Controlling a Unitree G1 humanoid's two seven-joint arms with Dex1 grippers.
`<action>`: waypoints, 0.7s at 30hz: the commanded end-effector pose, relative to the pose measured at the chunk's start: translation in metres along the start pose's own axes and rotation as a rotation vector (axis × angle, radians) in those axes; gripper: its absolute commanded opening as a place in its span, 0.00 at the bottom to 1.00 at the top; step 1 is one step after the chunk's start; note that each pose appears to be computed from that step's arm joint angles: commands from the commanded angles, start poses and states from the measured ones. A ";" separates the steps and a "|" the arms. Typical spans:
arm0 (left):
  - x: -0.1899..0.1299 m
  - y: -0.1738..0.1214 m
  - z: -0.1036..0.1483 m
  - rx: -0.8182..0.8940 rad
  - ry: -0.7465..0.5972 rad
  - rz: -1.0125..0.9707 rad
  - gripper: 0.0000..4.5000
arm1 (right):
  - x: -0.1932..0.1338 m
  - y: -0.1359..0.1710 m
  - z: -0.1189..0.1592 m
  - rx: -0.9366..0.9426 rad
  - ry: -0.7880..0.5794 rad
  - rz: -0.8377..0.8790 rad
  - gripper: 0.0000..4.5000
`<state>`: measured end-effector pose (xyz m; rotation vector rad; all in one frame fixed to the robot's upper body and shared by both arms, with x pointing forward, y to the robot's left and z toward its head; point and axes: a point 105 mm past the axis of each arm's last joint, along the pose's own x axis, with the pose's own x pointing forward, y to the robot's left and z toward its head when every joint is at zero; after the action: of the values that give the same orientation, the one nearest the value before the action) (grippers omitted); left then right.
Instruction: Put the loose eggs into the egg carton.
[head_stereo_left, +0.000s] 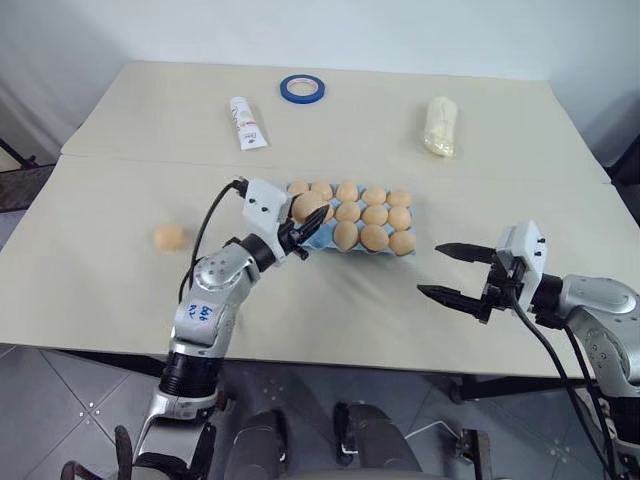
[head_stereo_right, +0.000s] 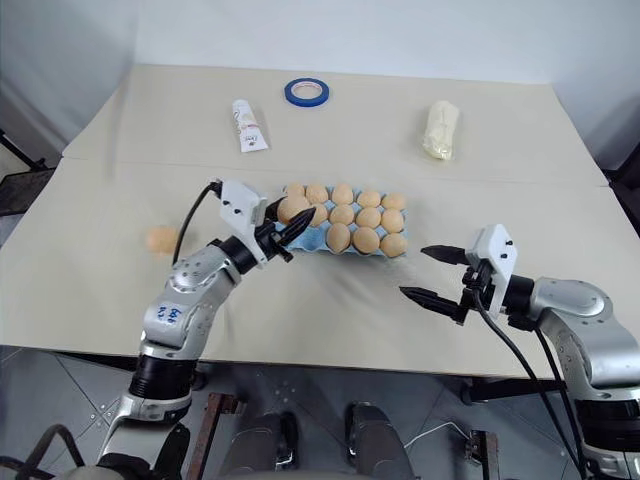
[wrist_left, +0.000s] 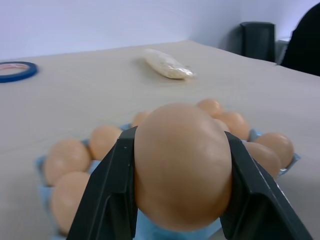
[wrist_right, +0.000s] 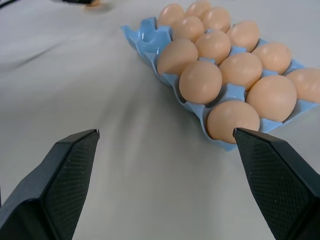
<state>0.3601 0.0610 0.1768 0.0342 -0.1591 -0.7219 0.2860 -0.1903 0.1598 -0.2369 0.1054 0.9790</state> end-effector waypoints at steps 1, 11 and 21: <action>0.013 -0.006 0.006 0.029 -0.052 -0.030 0.35 | -0.004 0.001 0.013 -0.040 -0.041 -0.016 1.00; 0.026 0.000 -0.004 0.003 -0.018 -0.012 0.92 | -0.015 0.006 0.018 -0.025 -0.110 -0.023 1.00; -0.007 -0.003 0.005 0.020 0.004 -0.072 1.00 | -0.024 0.017 0.020 -0.005 -0.212 -0.032 1.00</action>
<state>0.3614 0.0605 0.1648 0.0640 -0.1131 -0.7673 0.2635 -0.1965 0.1657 -0.1110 -0.0183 0.9615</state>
